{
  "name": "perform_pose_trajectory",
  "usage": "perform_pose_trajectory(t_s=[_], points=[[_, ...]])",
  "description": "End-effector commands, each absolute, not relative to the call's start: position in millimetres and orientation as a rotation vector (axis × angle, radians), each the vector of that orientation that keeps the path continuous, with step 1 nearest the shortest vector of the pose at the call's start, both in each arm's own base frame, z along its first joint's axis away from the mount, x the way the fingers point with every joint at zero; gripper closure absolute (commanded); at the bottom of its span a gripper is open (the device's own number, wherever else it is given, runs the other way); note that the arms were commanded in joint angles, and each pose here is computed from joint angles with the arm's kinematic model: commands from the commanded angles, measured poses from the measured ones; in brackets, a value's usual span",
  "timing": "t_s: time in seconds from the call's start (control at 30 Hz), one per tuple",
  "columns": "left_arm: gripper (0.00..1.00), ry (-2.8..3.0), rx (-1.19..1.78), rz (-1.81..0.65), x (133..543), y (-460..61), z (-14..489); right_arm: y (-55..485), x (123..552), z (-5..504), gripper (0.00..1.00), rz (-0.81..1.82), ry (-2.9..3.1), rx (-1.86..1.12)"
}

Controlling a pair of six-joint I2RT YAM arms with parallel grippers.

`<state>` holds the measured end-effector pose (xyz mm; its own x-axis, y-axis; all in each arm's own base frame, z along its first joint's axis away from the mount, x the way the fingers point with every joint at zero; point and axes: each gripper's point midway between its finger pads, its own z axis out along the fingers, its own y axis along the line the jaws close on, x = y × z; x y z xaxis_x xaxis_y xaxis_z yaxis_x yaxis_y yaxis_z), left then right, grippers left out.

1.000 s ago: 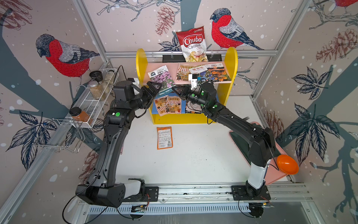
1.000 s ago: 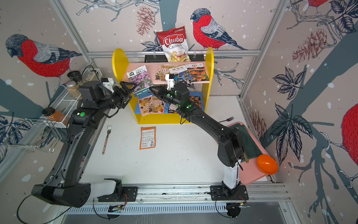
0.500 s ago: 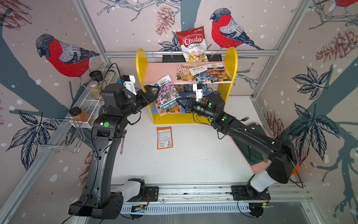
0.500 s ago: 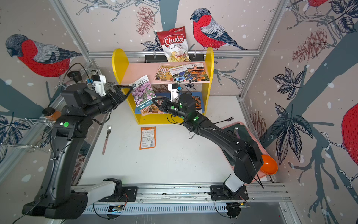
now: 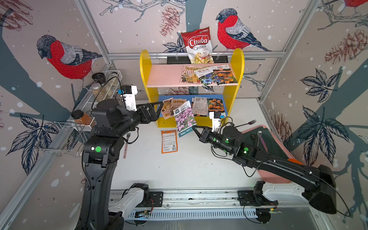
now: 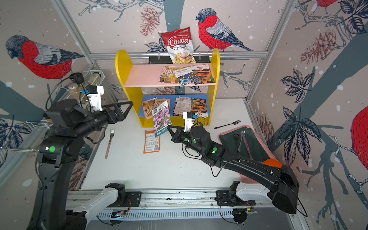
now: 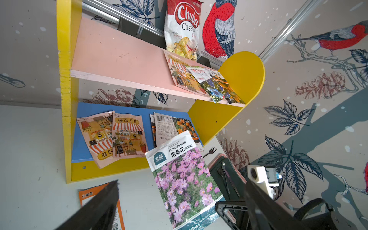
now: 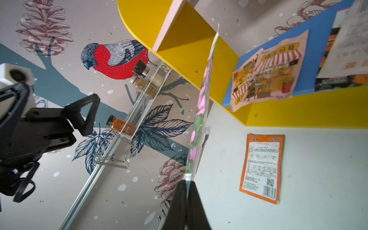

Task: Take the seed bag off the shelf
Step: Place the seed packet at the center of the board.

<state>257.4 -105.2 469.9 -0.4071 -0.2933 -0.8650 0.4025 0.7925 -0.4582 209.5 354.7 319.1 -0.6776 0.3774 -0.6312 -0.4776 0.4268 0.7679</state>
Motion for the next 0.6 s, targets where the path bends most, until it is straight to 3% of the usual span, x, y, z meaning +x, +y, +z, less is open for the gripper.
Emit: perform_pose_trajectory(t_s=[0.0, 0.23, 0.57], points=[[0.02, 1.874, 0.203, -0.736, 247, -111, 458, 343, 214, 303, 1.0, 1.281, 1.878, 0.045], [0.02, 1.967, 0.376, -0.808, 220, -128, 415, 349, 205, 246, 1.0, 1.317, 1.953, 0.131], [0.02, 2.065, 0.351, -0.787, 201, -124, 376, 361, 220, 194, 1.0, 1.329, 1.999, 0.179]])
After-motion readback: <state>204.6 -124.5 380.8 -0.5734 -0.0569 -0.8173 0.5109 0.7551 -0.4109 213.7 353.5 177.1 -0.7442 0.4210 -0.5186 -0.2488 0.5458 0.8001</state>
